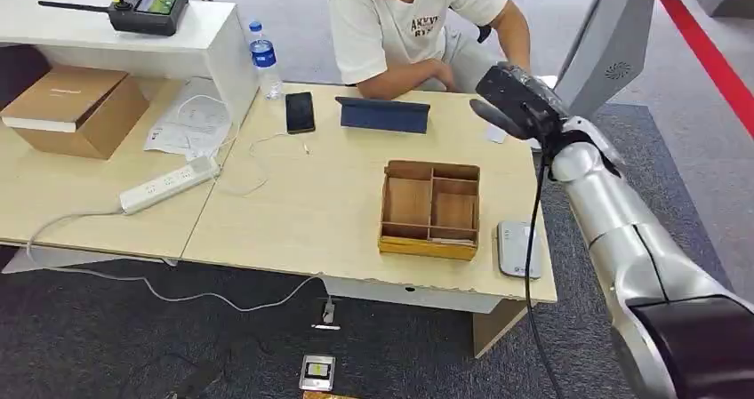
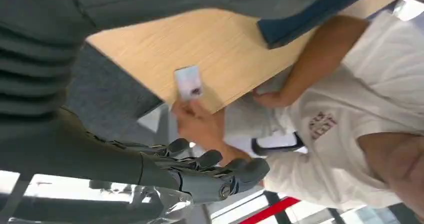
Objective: Pass the card to the sensor for recognition and then transmit it.
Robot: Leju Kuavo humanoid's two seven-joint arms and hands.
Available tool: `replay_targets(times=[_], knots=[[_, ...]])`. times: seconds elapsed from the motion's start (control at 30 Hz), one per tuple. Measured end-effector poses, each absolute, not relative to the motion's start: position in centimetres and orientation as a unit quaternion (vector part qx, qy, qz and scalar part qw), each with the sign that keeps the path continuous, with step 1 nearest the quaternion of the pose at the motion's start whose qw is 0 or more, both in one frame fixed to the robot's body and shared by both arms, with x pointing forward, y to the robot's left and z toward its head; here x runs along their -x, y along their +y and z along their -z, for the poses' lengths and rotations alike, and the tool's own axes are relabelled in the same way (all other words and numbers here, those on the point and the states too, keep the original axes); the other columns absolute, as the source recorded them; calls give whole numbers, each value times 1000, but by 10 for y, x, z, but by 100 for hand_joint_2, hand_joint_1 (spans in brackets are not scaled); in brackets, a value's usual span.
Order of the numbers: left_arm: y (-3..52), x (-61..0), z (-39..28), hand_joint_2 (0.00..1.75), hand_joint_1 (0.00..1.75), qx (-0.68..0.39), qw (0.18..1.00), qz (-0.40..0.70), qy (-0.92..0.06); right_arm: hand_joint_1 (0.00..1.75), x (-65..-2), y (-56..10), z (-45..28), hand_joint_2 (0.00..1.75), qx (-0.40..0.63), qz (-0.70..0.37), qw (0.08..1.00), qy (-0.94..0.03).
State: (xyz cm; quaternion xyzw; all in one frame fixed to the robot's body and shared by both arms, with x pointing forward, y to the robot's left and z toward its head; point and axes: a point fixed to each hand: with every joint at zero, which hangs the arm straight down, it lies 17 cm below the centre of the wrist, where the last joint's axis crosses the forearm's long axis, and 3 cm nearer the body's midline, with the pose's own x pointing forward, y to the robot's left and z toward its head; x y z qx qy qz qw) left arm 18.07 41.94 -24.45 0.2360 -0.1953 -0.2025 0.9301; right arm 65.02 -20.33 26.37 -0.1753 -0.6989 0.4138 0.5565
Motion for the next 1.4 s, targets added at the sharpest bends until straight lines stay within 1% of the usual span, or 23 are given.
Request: replay_targets(times=[0.1,0.3,0.57,0.6,1.0,1.4], knots=[[421,-173,246,0,0,-240,931,196,-195,0,-642,-193,-265,0,121,-387,561,-722],[426,-163,247,0,0,-246,933,182,-188,0,-621,-198,-232,0,49,-310,607,-730],[428,-162,247,0,0,-252,932,177,-190,0,-593,-220,-202,0,68,-286,619,-728],[428,-162,246,0,0,-252,932,177,-191,0,-587,-220,-195,175,69,-288,622,-725],[428,-163,246,0,0,-252,930,187,-189,0,-537,-202,-162,175,54,-303,626,-716],[428,-162,247,0,0,-252,931,188,-185,0,-489,-180,-111,175,45,-349,636,-687]])
